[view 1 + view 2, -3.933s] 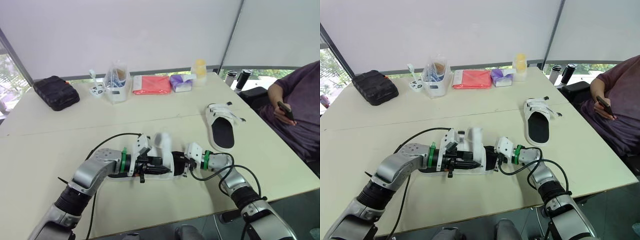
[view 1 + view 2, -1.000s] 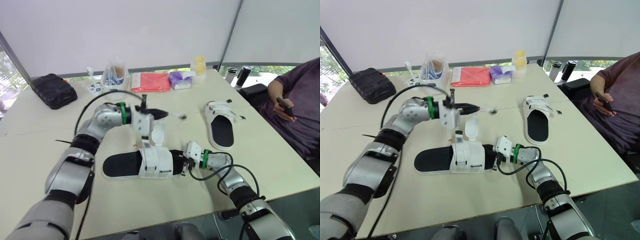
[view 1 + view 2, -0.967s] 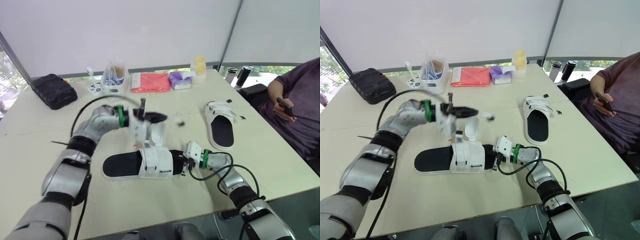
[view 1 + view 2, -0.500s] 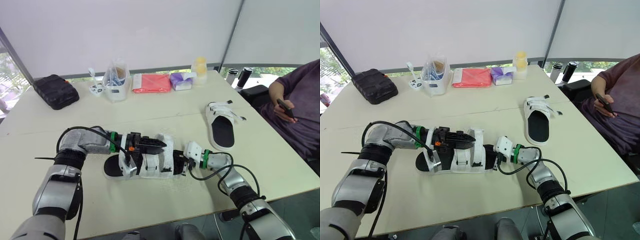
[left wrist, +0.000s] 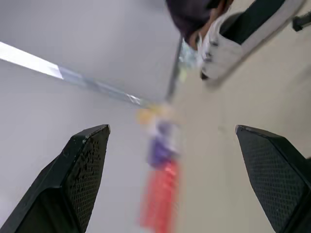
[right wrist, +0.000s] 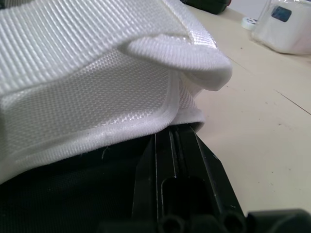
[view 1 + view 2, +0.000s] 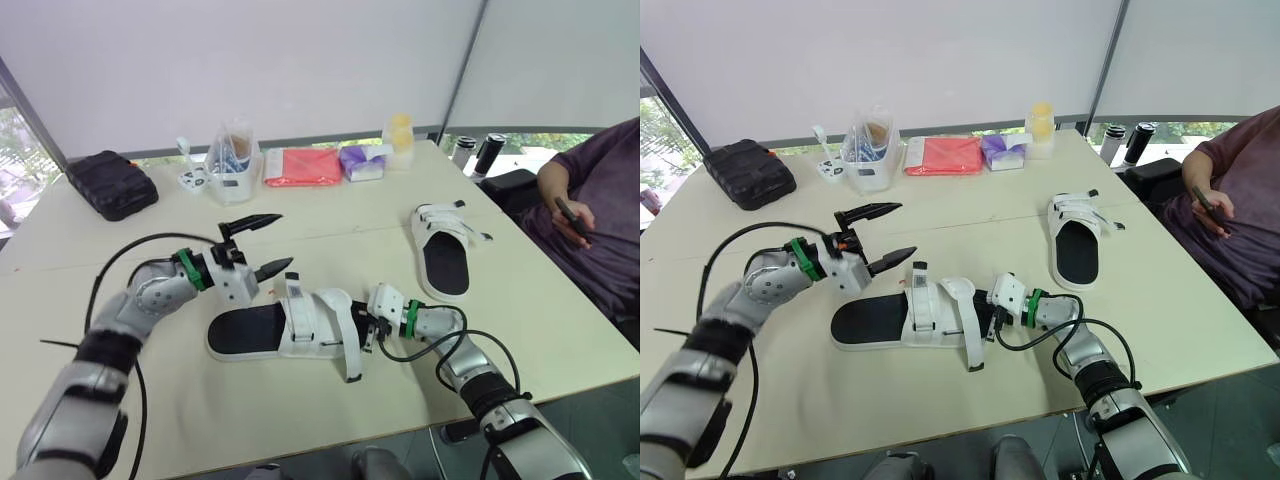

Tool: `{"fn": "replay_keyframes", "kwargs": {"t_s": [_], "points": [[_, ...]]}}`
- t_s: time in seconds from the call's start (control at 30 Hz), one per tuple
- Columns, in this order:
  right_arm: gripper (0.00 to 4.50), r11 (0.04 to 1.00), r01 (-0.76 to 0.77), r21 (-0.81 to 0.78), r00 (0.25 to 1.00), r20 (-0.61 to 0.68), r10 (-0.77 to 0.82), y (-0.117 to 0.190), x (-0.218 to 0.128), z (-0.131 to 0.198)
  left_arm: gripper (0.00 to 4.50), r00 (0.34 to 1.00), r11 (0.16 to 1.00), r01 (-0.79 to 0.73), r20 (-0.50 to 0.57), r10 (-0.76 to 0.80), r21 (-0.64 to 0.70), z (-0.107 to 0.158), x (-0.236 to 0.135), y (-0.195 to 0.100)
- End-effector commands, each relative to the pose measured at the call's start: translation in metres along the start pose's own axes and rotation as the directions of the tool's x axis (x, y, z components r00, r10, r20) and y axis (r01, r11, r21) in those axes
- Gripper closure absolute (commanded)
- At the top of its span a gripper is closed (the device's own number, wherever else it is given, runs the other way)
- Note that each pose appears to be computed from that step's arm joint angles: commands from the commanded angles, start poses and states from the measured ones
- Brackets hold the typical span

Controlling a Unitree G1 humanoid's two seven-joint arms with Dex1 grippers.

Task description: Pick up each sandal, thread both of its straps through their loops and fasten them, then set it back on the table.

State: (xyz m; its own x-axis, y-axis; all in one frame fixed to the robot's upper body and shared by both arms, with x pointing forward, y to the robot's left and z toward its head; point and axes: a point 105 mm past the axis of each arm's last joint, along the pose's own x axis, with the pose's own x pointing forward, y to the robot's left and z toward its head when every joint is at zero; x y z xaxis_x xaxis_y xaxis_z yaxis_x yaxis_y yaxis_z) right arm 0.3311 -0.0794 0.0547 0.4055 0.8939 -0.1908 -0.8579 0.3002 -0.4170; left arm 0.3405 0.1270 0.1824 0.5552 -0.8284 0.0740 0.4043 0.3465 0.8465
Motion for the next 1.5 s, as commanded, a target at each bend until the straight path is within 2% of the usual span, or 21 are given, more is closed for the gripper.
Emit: {"fn": "replay_keyframes", "kwargs": {"t_s": [0.03,0.1,0.2,0.37,0.53,0.73,1.03,1.13,1.37,1.5], "points": [[4.5,0.978,-0.074,0.195,0.95,-0.285,0.128,0.048,-0.024,-0.076,0.22,0.996,0.786,0.092,0.05,-0.078,-0.611,0.037,0.008,0.003],[4.5,0.978,-0.078,0.196,0.95,-0.284,0.133,0.049,-0.023,-0.076,0.22,0.977,0.568,0.193,0.104,-0.185,-0.8,0.059,0.007,-0.014],[4.5,0.977,-0.087,0.195,0.95,-0.28,0.14,0.049,-0.021,-0.075,0.22,0.931,0.337,0.298,0.195,-0.307,-0.893,0.085,-0.004,-0.033],[4.5,0.977,-0.093,0.191,0.949,-0.279,0.145,0.049,-0.019,-0.074,0.22,0.857,0.149,0.321,0.22,-0.467,-0.935,0.093,-0.025,-0.063],[4.5,0.977,-0.092,0.19,0.95,-0.278,0.144,0.047,-0.018,-0.074,0.22,0.804,0.039,0.32,0.249,-0.54,-0.947,0.098,-0.024,-0.08],[4.5,0.978,-0.088,0.191,0.952,-0.274,0.14,0.048,-0.017,-0.074,0.22,0.77,-0.004,0.325,0.267,-0.579,-0.946,0.096,-0.006,-0.094],[4.5,0.979,-0.059,0.195,0.954,-0.278,0.113,0.047,-0.021,-0.075,0.22,0.754,0.065,0.274,0.173,-0.634,-0.959,0.076,-0.001,-0.108],[4.5,0.978,-0.055,0.2,0.954,-0.279,0.111,0.049,-0.023,-0.076,0.22,0.771,0.107,0.267,0.145,-0.62,-0.958,0.074,-0.002,-0.115],[4.5,0.976,-0.065,0.207,0.954,-0.274,0.121,0.053,-0.02,-0.076,0.22,0.844,0.137,0.21,0.108,-0.526,-0.968,0.071,0.016,-0.12],[4.5,0.976,-0.07,0.206,0.954,-0.274,0.126,0.053,-0.021,-0.076,0.22,0.844,0.135,0.207,0.107,-0.526,-0.969,0.072,0.02,-0.125]]}}
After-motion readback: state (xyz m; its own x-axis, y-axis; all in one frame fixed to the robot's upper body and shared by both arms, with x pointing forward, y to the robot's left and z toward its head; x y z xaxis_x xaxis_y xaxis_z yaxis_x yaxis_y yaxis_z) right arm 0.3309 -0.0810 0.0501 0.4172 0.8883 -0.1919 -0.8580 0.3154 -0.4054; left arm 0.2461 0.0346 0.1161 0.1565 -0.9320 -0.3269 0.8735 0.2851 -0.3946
